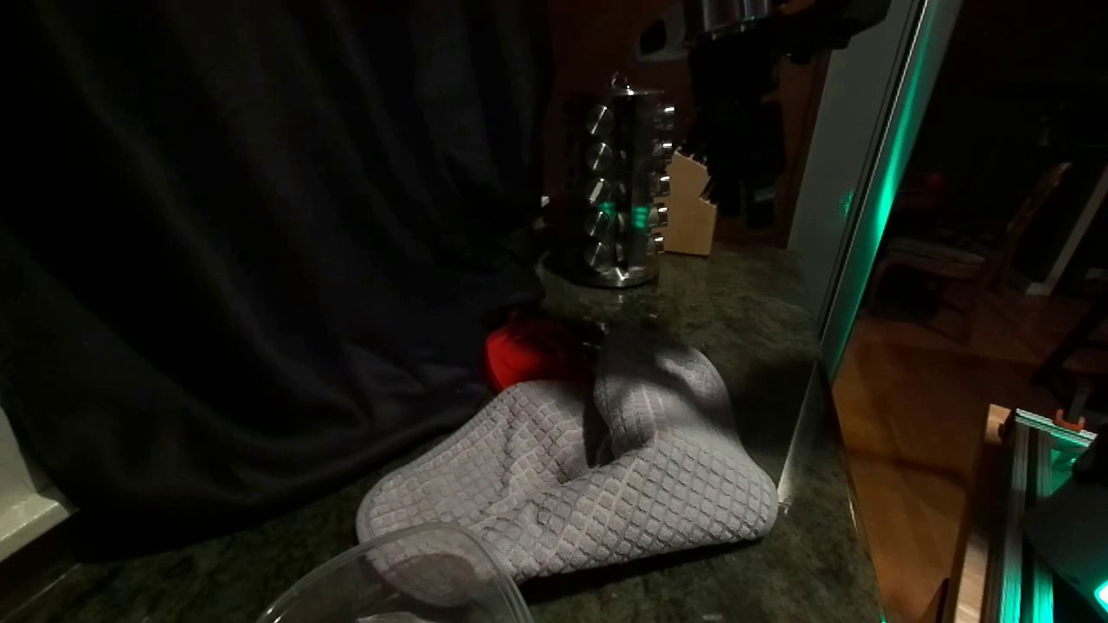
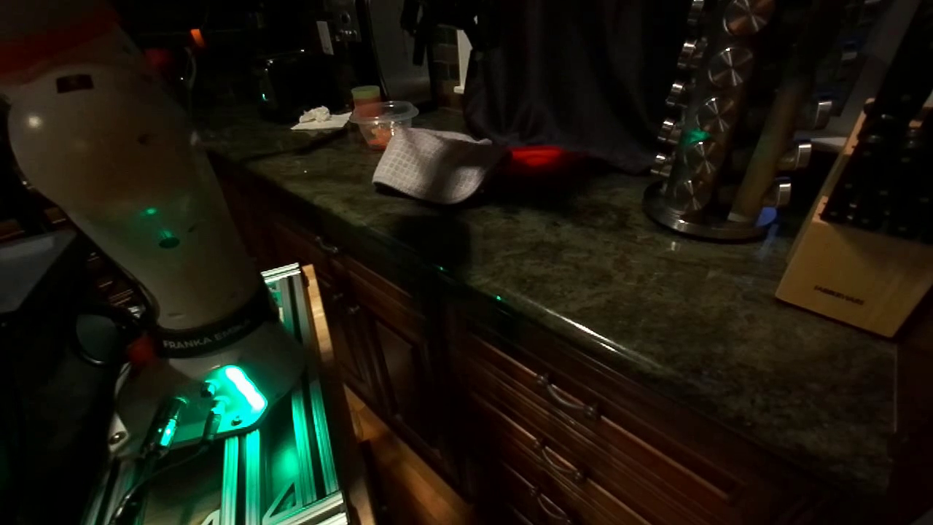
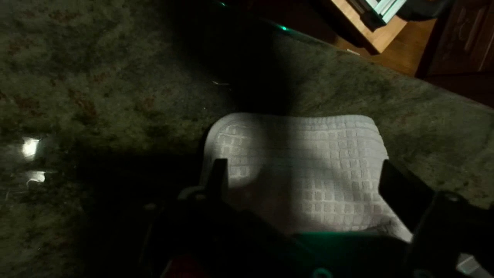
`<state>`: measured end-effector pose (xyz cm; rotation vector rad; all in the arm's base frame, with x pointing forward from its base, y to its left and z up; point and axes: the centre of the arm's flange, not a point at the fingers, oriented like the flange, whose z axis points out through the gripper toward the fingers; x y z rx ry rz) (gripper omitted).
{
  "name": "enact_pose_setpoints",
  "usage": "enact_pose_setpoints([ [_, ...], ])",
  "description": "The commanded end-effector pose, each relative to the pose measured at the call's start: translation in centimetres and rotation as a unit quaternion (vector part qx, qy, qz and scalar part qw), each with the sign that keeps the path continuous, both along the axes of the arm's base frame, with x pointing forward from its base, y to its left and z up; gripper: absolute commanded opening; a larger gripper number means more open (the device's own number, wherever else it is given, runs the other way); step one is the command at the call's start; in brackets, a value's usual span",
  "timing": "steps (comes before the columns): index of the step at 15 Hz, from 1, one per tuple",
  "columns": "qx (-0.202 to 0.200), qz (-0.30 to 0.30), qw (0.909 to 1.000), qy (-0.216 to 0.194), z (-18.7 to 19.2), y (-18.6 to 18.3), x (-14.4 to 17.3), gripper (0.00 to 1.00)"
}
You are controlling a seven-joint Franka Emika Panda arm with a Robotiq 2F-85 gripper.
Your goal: Turn over the towel on the table
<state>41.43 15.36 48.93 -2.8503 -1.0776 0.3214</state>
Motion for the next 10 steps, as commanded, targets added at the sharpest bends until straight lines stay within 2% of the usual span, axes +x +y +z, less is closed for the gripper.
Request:
enact_pose_setpoints([
  [1,0.008,-0.055,0.9984,-0.012,2.9,1.3,1.4,1.0],
  [3,0.021,-0.06,0.9977,-0.024,3.5,1.4,2.2,1.0],
  [4,0.012,-0.047,0.9985,-0.026,3.1,0.8,1.2,1.0],
  [10,0.016,-0.05,0.9983,-0.026,3.3,1.1,1.9,1.0],
])
